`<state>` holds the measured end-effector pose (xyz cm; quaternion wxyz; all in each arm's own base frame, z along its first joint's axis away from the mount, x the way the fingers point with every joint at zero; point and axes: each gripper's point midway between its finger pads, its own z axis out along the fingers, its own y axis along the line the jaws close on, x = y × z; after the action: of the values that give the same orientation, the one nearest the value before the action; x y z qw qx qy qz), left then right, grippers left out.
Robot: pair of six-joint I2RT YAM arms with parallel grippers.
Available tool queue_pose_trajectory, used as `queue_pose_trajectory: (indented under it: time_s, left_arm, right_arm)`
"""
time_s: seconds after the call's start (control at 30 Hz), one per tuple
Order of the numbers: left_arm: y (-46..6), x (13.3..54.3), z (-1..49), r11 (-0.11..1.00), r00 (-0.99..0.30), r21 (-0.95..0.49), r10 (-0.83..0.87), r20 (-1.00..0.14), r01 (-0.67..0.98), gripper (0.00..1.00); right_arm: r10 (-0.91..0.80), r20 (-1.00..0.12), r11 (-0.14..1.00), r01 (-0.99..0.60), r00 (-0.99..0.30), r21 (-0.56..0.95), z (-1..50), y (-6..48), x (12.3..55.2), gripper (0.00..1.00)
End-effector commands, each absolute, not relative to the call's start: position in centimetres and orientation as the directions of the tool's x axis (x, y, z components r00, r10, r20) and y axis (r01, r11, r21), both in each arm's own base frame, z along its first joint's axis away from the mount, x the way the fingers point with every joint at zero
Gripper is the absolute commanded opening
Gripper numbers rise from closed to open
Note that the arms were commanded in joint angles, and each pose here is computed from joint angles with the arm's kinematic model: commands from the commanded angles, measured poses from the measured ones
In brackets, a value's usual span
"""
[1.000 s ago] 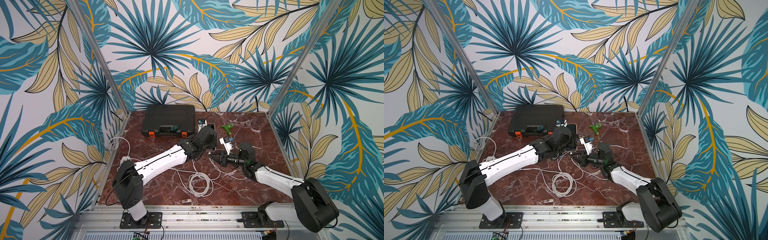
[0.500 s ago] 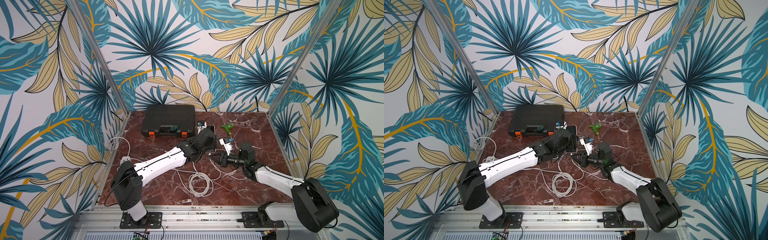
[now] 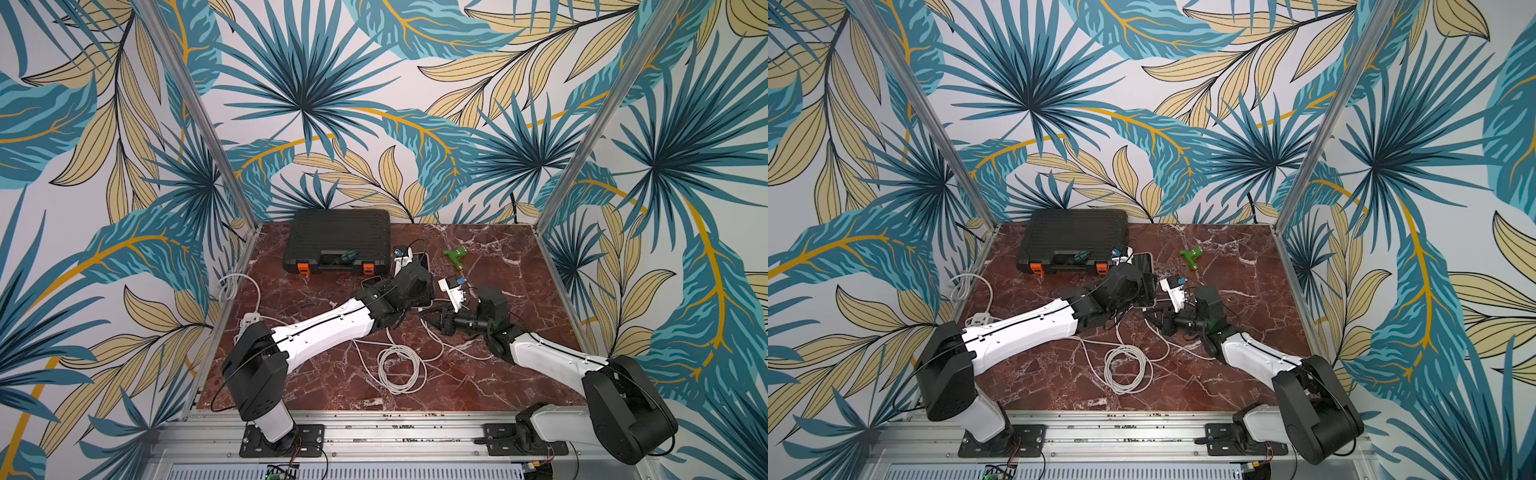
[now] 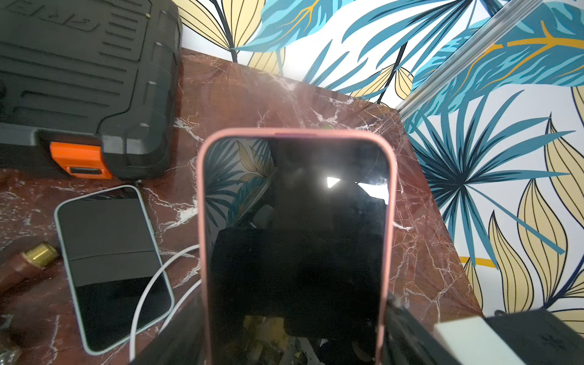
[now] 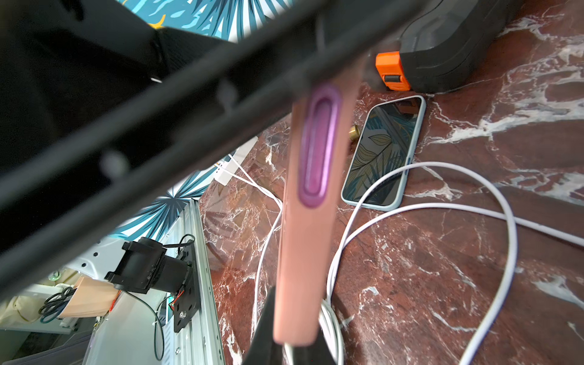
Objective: Plug the charging cable into the phone
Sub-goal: Insert the charging cable into the phone.
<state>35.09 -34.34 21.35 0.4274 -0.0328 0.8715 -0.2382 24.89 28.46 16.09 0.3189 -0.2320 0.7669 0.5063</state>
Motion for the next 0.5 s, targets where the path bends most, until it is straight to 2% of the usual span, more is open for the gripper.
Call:
queue_pose_trajectory:
  time_s: [0.0, 0.37, 0.43, 0.47]
  left_arm:
    - [-34.8, 31.2, 15.3, 0.923, -0.761, -0.343, -0.096, -0.642, 0.173, 0.39]
    - [-34.6, 31.1, 14.4, 0.933, -0.766, -0.307, -0.058, -0.64, 0.185, 0.38]
    - [-34.4, 31.7, 14.8, 0.941, -0.753, -0.28, -0.045, -0.657, 0.188, 0.39]
    - [-34.2, 32.2, 15.0, 0.945, -0.744, -0.269, -0.044, -0.666, 0.184, 0.39]
  right_arm:
    - [0.132, -0.865, 0.436, -0.755, -0.484, 0.489, 21.9, 28.0, 29.5, 0.0]
    - [0.116, -0.874, 0.412, -0.778, -0.471, 0.474, 22.1, 28.7, 30.0, 0.01]
    - [0.077, -0.882, 0.418, -0.788, -0.465, 0.452, 21.7, 28.6, 29.7, 0.2]
    - [0.057, -0.884, 0.425, -0.79, -0.464, 0.442, 21.4, 28.5, 29.6, 0.33]
